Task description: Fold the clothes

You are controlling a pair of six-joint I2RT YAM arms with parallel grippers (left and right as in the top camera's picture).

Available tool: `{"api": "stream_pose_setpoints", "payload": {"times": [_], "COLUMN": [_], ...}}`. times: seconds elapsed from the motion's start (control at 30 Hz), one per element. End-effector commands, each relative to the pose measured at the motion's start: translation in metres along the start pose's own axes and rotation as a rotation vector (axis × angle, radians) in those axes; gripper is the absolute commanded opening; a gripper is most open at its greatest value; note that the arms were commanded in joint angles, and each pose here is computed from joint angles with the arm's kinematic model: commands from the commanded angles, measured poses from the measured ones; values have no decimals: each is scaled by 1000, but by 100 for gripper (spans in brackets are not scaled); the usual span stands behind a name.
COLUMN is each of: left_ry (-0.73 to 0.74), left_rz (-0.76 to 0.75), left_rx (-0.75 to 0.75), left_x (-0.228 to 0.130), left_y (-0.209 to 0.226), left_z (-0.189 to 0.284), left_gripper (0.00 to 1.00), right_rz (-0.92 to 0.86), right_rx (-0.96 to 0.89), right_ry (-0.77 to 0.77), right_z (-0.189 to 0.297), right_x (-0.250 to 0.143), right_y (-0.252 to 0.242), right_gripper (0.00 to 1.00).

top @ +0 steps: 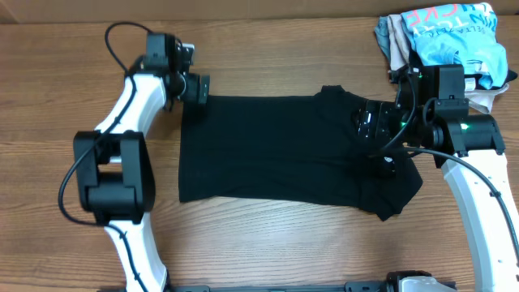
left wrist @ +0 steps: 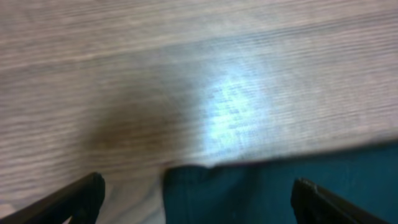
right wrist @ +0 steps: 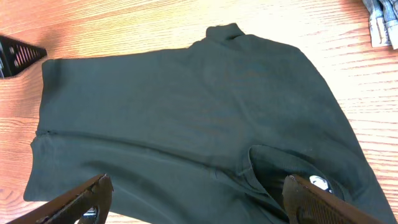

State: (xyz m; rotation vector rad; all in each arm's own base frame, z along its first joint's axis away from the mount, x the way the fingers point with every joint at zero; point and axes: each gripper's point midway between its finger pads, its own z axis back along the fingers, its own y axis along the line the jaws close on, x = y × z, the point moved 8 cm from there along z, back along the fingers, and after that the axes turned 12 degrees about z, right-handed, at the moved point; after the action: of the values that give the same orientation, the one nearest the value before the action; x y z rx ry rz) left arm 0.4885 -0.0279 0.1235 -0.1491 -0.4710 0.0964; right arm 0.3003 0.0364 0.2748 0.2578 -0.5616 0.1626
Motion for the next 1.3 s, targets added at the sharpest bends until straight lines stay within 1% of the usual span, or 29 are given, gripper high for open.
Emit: {"api": "stream_pose_setpoints", "payload": {"times": [0.0, 0.1, 0.2, 0.43, 0.77, 1.03, 1.13, 1.23, 1.27], "left_ry": [4, 75, 141, 223, 252, 232, 216, 211, 213], "left_rz": [115, 137, 145, 158, 149, 116, 108, 108, 108], "left_rx": [22, 13, 42, 74, 83, 57, 54, 52, 52], "left_x": [23, 26, 22, 9, 2, 5, 7, 8, 8], "left_y": [-5, -11, -14, -13, -12, -14, -14, -14, -14], "left_z": [1, -2, -8, -21, -35, -42, -43, -43, -43], "left_gripper": [95, 91, 88, 87, 86, 85, 82, 74, 70], "right_rz": [19, 20, 20, 20, 27, 26, 24, 20, 18], "right_rx": [-2, -2, -2, -22, -54, -54, -53, -52, -52], "right_ry": [-26, -28, -27, -23, -13, -8, 0, 16, 23], "right_z": [4, 4, 4, 4, 4, 2, -1, -6, -8], "right_x": [5, 6, 5, 5, 3, 3, 3, 3, 2], "right_y": [2, 2, 2, 0, -3, -3, -4, -5, -6], "right_gripper": [91, 91, 91, 91, 91, 91, 91, 91, 91]}}
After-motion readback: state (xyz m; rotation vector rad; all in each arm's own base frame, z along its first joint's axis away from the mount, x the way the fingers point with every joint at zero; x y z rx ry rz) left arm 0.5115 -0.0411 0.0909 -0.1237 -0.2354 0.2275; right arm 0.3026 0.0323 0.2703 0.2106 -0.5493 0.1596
